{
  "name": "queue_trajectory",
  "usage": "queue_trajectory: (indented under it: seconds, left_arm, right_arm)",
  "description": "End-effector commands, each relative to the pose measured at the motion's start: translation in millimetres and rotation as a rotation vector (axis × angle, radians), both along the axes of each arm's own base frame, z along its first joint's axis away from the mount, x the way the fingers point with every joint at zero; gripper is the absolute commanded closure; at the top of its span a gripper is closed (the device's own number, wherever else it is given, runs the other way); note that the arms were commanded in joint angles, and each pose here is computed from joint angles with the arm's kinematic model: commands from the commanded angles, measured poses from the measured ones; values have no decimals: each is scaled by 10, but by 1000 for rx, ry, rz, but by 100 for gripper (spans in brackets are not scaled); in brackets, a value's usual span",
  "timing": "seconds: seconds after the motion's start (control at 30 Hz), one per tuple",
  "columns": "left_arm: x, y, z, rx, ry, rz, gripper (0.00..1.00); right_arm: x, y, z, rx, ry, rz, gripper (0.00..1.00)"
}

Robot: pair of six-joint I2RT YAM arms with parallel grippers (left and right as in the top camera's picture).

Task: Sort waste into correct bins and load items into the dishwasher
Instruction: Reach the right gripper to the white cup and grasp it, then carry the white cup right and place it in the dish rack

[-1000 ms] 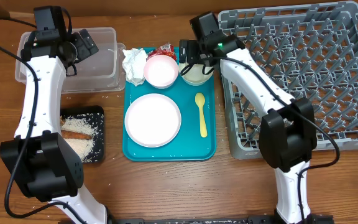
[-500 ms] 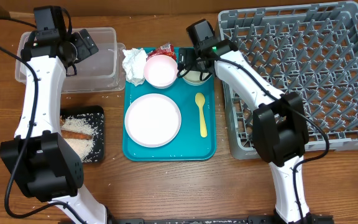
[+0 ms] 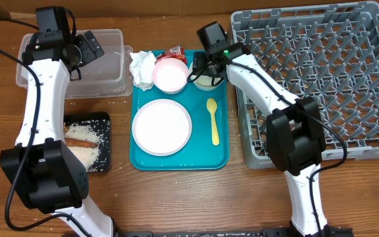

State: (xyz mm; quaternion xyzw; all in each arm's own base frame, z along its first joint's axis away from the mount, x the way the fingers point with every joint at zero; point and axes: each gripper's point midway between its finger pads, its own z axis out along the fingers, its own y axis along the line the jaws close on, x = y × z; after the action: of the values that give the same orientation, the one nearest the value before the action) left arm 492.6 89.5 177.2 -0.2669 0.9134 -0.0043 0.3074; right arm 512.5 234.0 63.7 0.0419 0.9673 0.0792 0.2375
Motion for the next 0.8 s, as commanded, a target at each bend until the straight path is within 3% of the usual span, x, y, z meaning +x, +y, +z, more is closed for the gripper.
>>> queue_trajectory:
  seconds: [0.0,0.33,0.6,0.77]
  left_arm:
    - [30,2,71,-1,-21,5,0]
    - [30,2,71,-1,-21,4,0]
    - [30,2,71,-1,-21,4,0]
    - [30,2,71,-1,-21,4,0]
  right_arm:
    - [18,29,-9,-8,-9,-3,29]
    - [79,65,237,2,-41,8,30]
    - [308,-52,1231,40,-198,18,30]
    - [469,-607,2057,56,-330,-57,30]
